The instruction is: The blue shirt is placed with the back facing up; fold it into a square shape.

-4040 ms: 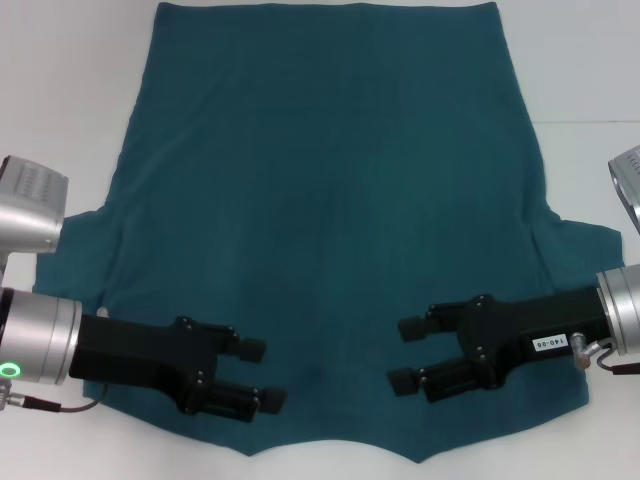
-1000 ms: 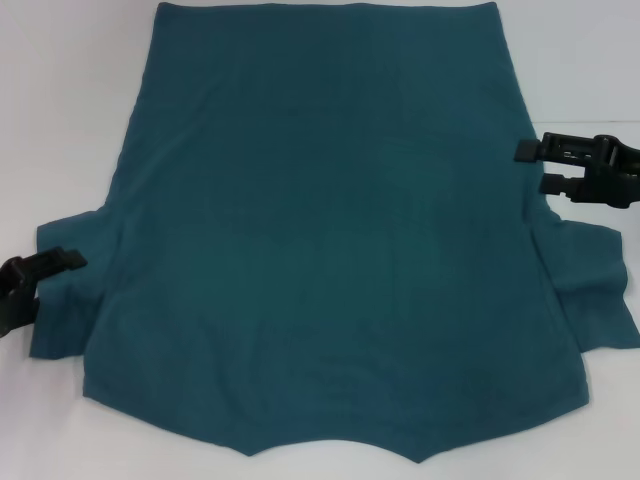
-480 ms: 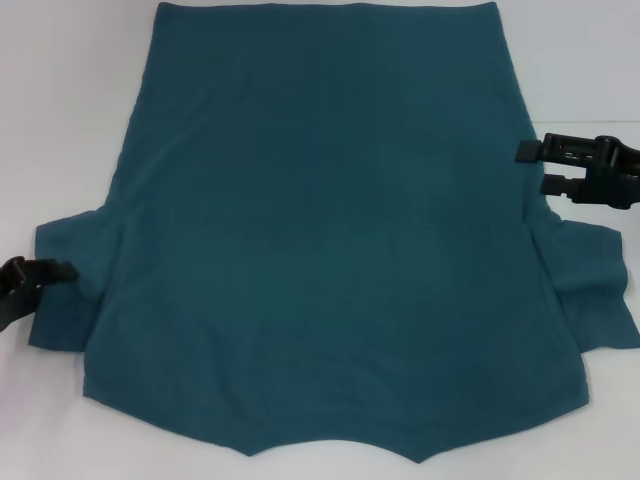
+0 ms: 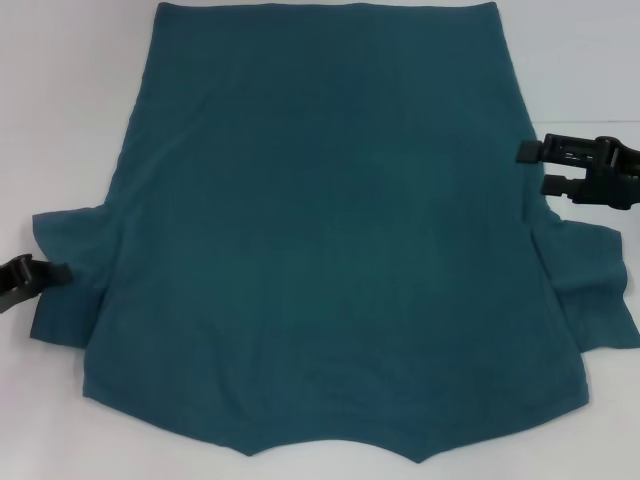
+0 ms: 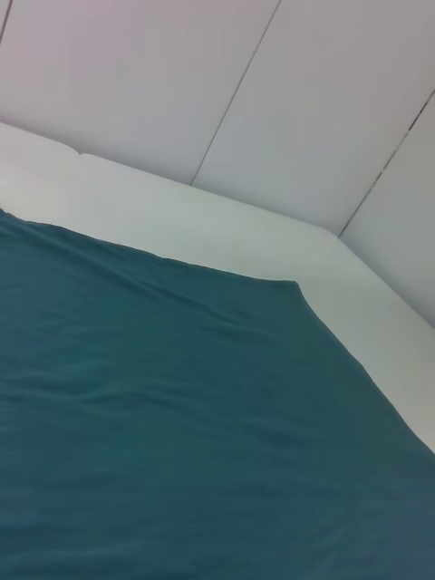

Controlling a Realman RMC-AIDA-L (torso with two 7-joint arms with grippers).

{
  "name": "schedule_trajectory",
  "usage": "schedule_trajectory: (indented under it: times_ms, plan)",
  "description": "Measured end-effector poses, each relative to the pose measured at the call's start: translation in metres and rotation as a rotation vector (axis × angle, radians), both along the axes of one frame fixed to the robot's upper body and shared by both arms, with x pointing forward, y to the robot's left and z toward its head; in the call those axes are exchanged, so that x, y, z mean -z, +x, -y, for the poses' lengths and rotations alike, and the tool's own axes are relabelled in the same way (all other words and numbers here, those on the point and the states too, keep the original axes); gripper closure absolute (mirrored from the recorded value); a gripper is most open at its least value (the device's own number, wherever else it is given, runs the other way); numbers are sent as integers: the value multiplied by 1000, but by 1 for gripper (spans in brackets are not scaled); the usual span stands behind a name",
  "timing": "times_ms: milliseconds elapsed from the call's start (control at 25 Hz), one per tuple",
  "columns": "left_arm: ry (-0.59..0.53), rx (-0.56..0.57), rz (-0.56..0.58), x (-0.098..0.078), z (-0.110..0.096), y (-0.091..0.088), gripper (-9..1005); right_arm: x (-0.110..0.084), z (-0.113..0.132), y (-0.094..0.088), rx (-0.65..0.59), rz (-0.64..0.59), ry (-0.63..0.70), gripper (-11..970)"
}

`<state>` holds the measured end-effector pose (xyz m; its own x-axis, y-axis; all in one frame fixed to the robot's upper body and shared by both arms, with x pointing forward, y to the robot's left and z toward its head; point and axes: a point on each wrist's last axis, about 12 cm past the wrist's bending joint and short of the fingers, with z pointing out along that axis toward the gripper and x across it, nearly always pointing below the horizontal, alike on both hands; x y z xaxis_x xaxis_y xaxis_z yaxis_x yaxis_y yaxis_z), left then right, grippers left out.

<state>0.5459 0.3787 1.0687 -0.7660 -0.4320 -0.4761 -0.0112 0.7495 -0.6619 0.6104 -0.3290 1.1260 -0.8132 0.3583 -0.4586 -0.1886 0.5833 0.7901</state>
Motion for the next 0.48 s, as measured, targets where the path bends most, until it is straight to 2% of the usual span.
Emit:
schedule_trajectory:
  times_ms: [160, 480]
  plan:
    - [134, 103, -9, -7, 6, 8, 984, 0, 0, 0, 0, 0, 0, 44]
    - [261, 125, -53, -20, 3, 17, 984, 0, 0, 0, 1, 0, -1, 44]
